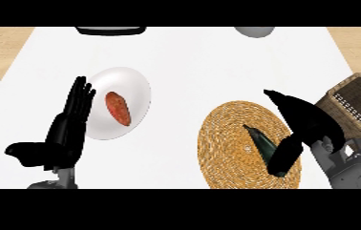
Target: Pick the eggplant from the placemat and place it in the basket
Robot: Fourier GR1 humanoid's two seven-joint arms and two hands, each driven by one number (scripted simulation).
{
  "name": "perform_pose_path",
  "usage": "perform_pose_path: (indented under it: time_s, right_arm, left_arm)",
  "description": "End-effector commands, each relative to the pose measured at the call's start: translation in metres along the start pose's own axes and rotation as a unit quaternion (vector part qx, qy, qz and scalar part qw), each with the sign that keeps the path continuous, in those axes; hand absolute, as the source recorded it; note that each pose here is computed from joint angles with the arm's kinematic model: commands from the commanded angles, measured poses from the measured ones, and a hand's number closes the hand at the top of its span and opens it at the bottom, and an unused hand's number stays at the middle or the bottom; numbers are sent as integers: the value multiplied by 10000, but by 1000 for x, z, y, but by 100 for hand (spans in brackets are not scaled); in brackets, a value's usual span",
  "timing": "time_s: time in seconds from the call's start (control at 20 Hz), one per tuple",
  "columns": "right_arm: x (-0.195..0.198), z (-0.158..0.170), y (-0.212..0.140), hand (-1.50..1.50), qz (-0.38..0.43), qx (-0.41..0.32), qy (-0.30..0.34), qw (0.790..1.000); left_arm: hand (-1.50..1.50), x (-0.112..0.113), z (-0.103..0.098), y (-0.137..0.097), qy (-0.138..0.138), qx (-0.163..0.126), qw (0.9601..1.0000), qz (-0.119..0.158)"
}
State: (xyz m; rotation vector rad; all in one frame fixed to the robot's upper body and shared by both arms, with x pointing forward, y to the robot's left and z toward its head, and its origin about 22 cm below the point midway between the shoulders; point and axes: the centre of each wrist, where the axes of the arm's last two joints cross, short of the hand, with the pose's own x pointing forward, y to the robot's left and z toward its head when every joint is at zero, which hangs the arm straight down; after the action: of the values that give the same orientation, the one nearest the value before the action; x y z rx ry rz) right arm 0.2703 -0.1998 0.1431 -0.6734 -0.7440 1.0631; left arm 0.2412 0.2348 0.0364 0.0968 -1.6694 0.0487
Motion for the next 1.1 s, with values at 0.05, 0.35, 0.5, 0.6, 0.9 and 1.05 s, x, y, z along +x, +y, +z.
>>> perform_pose_path:
  time_s: [0.05, 0.35, 0.5, 0.6, 0.9, 1.05]
  right_arm:
    - [18, 17, 18, -150, 80, -49, 628, 9980]
    - [11, -15, 42, -150, 179, -244, 726, 9969]
    - [-6, -16, 37, -150, 164, -191, 740, 9969]
    - [-2, -24, 41, -150, 100, -196, 825, 9963]
    - [-13, -38, 36, -150, 153, -26, 847, 9963]
    - [3, -44, 52, -150, 299, 35, 854, 9959]
  left_arm:
    - [0, -3, 4, -2, -39, 4, 10000, 50]
    - [0, 3, -2, -7, -14, 56, 10000, 22]
    - [0, 12, 1, 14, -18, 36, 10000, -53]
    - [0, 10, 5, -2, -87, 27, 10000, -24]
    - [0, -5, 9, 0, 64, 11, 10000, 60]
    - [0, 1, -29, 4, 64, -50, 10000, 30]
